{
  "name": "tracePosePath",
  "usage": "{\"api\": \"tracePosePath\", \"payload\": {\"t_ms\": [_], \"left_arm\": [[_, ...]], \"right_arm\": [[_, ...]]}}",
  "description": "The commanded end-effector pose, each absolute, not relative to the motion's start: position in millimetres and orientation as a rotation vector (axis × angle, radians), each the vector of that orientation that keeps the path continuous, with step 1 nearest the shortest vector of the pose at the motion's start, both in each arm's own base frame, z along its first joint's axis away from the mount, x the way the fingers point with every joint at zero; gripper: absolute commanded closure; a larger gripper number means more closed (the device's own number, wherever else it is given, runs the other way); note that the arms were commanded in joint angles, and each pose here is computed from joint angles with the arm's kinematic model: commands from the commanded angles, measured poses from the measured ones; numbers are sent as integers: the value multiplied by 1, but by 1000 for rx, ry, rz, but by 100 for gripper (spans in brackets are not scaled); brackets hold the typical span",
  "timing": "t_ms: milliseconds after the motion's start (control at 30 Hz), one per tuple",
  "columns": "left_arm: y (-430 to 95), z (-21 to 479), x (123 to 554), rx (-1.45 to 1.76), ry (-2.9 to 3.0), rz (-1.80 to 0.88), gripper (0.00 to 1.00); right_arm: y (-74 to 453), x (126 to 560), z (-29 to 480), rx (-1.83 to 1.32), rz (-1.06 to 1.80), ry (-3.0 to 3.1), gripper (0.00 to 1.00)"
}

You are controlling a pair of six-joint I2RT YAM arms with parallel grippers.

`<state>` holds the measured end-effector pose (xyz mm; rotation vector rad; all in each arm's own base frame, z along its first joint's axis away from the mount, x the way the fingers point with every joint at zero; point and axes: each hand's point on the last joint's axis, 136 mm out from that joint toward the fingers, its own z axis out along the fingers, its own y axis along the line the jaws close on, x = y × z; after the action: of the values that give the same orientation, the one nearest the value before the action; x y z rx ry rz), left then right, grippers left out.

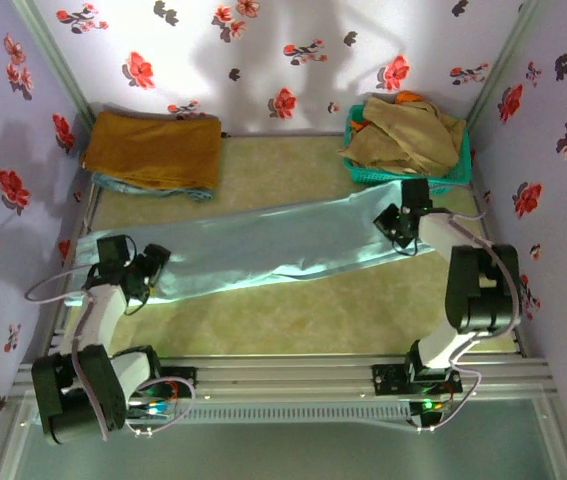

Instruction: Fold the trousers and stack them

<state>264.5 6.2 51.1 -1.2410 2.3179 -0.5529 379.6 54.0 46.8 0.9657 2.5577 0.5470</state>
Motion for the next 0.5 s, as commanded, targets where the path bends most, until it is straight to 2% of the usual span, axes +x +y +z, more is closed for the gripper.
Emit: {"api": "tracePosePath", "payload": {"t_ms": [0, 233, 467], "left_arm": [[4, 53, 283, -1197, 2267, -602, 13], [-3, 43, 309, -1119, 2328, -641, 16], [-43, 33, 336, -960, 2429, -708, 23]], "right_arm": [[44, 372, 17, 1112, 587, 2561, 100], [-12, 335, -16, 1506, 650, 2414, 100], [-49, 300, 0, 1598, 619, 2333, 100]]}}
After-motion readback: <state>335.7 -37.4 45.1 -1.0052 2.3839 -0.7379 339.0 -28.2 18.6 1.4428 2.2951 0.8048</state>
